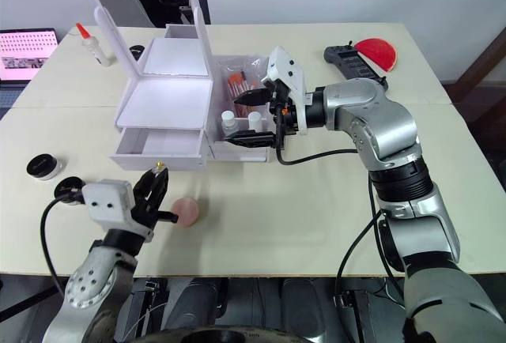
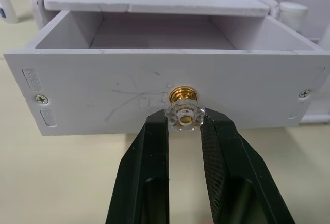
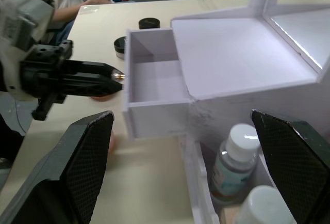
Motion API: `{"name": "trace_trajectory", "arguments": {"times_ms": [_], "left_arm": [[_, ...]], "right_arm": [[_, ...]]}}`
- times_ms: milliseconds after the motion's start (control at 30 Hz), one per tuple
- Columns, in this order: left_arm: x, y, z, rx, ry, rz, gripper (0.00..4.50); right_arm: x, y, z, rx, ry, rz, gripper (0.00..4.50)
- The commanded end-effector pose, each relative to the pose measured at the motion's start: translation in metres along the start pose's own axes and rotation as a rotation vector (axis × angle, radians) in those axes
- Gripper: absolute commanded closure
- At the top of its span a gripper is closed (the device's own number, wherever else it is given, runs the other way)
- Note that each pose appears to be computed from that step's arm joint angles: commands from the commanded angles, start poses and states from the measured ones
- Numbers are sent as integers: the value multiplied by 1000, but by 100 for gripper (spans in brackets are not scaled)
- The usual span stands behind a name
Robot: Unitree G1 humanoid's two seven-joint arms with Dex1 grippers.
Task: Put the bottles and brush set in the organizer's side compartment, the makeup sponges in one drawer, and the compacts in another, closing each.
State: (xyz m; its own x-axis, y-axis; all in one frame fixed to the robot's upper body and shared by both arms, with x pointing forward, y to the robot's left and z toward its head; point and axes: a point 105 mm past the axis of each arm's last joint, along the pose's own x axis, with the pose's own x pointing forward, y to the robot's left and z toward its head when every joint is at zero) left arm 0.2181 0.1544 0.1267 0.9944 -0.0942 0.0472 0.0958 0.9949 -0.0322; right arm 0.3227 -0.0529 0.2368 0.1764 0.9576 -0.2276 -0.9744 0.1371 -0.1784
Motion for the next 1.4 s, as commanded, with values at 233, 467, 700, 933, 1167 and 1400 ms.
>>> {"name": "trace_trajectory", "arguments": {"times_ms": [233,467,700,933,1167,1400], "left_arm": [[-33,-5,25,3,-49,26,416],[-39,0,24,20,-31,31,416],[-39,9,22,32,-22,19,416],[-45,15,26,30,-30,27,131],[-67,15,26,-8,-11,12,4],[-108,75,26,47,87,-34,4]], "right_arm": [[11,2,13,-56,-30,52,0],[14,3,13,-54,-38,61,0],[14,2,14,-57,-44,55,0],[14,2,13,-58,-50,51,0],[11,-1,14,-56,-60,50,0],[-32,-21,16,-39,-98,-10,0]]}}
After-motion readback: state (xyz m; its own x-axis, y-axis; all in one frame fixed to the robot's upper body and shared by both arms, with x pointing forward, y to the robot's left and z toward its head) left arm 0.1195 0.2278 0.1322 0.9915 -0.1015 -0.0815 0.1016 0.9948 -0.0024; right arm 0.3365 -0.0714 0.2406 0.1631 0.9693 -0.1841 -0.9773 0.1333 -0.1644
